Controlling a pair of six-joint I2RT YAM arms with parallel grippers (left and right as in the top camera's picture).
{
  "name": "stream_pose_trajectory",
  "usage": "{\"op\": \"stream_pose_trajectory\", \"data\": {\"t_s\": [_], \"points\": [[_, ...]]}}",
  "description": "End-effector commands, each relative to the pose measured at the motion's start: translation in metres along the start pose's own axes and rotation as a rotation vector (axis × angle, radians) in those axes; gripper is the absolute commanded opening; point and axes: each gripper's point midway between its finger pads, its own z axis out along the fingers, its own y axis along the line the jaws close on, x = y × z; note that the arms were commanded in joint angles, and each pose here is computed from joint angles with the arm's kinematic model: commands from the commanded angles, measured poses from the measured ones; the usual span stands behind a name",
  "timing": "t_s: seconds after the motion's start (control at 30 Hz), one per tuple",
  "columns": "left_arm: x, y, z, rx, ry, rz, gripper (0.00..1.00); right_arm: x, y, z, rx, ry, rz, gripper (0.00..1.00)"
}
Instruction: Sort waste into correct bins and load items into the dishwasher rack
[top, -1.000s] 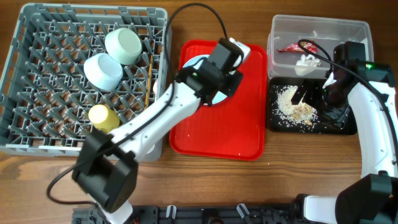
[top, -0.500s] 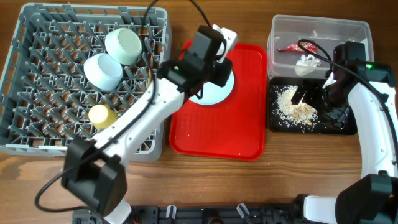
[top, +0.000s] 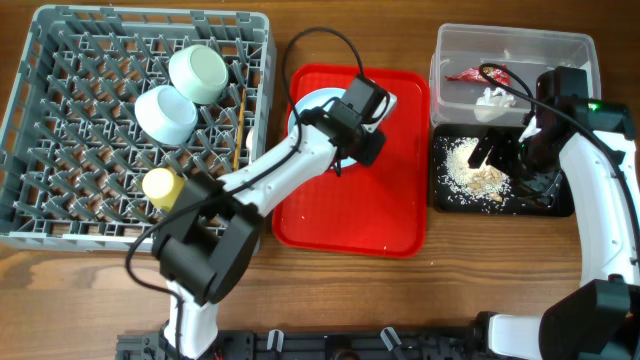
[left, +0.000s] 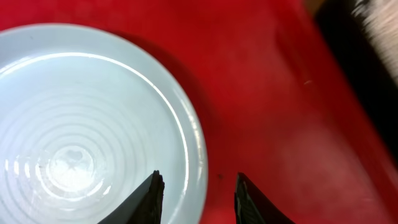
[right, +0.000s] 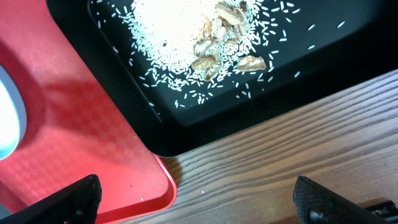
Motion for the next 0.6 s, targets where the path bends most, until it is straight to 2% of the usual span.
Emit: {"op": "stream_pose_trajectory", "data": {"t_s": [0.0,0.23,0.33,0.37,0.4,0.57], "points": [[0.022,0.012,0.025,-0.106,0.073,0.134,0.36,-0.003,0.005,-0.01,-0.027,-0.028,-0.012,1.0],[0.044,0.031,0.046,-0.257,0.151,0.208,0.36,-0.003,0.005,-0.01,-0.028,-0.029,-0.011,1.0],[0.052,0.033,0.051,-0.266,0.181,0.212,0.26,-0.003,0.005,-0.01,-0.028,-0.029,-0.011,1.0],[0.055,0.034,0.052,-0.266,0.192,0.212,0.2,-0.003,0.005,-0.01,-0.028,-0.029,-0.012,1.0],[0.058,0.033,0.052,-0.266,0.203,0.214,0.06,-0.003,0.005,-0.01,-0.028,-0.029,-0.012,1.0],[0.06,0.03,0.052,-0.268,0.21,0.224,0.04,-0.003,0.005,-0.01,-0.028,-0.029,-0.012,1.0]]}}
